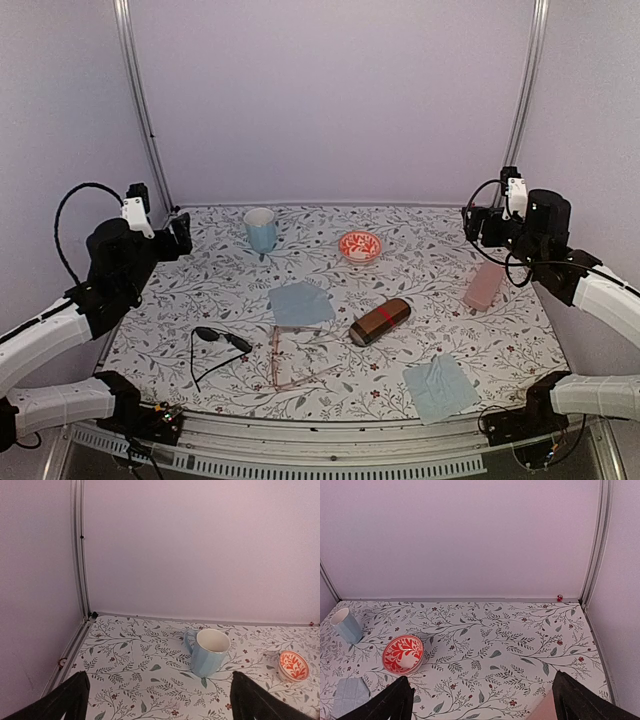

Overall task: Organize the sunglasses
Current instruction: Pick up the sunglasses case from the center of the board.

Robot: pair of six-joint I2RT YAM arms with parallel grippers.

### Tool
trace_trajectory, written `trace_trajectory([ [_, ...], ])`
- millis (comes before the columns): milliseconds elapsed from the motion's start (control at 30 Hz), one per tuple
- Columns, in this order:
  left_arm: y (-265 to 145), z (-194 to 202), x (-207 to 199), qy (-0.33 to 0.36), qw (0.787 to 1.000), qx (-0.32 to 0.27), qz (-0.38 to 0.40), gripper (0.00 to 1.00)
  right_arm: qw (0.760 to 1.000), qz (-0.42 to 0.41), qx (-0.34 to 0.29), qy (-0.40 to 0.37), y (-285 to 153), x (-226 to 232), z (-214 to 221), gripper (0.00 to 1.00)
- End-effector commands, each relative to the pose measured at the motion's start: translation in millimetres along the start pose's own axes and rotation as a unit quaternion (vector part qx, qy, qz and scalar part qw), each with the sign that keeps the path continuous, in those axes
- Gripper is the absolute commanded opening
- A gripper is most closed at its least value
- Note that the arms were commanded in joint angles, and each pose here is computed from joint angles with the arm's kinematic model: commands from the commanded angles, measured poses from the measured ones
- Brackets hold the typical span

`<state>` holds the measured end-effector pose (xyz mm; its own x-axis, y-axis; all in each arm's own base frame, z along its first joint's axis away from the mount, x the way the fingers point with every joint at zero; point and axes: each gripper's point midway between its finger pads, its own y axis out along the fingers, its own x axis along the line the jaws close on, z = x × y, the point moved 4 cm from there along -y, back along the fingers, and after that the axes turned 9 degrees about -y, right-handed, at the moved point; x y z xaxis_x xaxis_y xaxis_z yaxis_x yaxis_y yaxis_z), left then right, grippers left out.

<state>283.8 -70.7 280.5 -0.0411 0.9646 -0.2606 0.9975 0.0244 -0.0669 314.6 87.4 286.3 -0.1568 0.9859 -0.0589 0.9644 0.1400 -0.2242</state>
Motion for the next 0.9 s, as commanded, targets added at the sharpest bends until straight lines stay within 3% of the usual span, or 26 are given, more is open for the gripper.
trace_trajectory([
  [0,-1,1,-2,0.002,1.000,-0.003,0.002,0.99,1.000,-0.005,-0.016,0.000,-2,1,-12,0.99],
  [533,2,8,-5,0.001,1.000,0.011,0.004,0.99,1.000,-0.025,0.005,-0.011,5,8,-7,0.99],
  [867,8,37,-40,0.029,0.996,0.049,0.068,0.99,0.994,-0.084,0.060,-0.021,21,28,17,0.99],
])
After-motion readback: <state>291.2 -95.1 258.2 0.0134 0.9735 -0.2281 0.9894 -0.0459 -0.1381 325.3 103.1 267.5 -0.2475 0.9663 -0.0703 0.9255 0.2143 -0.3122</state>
